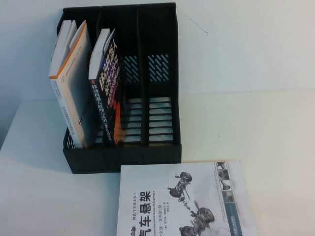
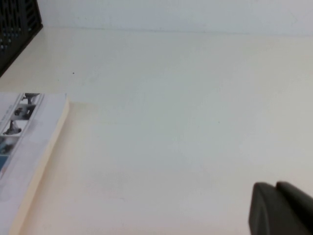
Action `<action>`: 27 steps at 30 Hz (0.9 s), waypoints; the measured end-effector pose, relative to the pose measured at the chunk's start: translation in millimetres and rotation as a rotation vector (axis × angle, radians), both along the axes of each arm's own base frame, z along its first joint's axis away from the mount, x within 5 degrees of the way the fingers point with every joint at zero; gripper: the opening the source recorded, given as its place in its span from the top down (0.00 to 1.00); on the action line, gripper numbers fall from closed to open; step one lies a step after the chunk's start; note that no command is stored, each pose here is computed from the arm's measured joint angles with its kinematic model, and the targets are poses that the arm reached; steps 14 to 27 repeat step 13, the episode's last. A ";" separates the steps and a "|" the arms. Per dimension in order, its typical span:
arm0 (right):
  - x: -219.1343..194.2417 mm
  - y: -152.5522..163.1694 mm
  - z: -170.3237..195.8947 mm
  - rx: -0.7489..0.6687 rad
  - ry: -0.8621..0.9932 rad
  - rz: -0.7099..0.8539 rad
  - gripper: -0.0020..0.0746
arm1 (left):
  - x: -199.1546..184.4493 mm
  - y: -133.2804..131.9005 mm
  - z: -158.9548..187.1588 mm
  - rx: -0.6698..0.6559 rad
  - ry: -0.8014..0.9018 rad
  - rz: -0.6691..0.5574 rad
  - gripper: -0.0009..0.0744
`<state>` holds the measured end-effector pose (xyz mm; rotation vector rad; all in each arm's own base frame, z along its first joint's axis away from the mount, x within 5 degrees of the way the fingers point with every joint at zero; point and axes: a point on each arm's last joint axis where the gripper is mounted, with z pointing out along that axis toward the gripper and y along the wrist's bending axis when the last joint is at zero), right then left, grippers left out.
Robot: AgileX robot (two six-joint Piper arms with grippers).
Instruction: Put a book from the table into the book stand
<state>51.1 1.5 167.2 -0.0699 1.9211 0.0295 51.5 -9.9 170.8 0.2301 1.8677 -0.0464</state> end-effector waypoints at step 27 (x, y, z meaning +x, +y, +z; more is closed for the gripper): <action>-0.1 0.9 -0.1 0.023 0.002 0.002 0.97 | 0.0 0.0 0.0 0.000 0.000 0.000 0.99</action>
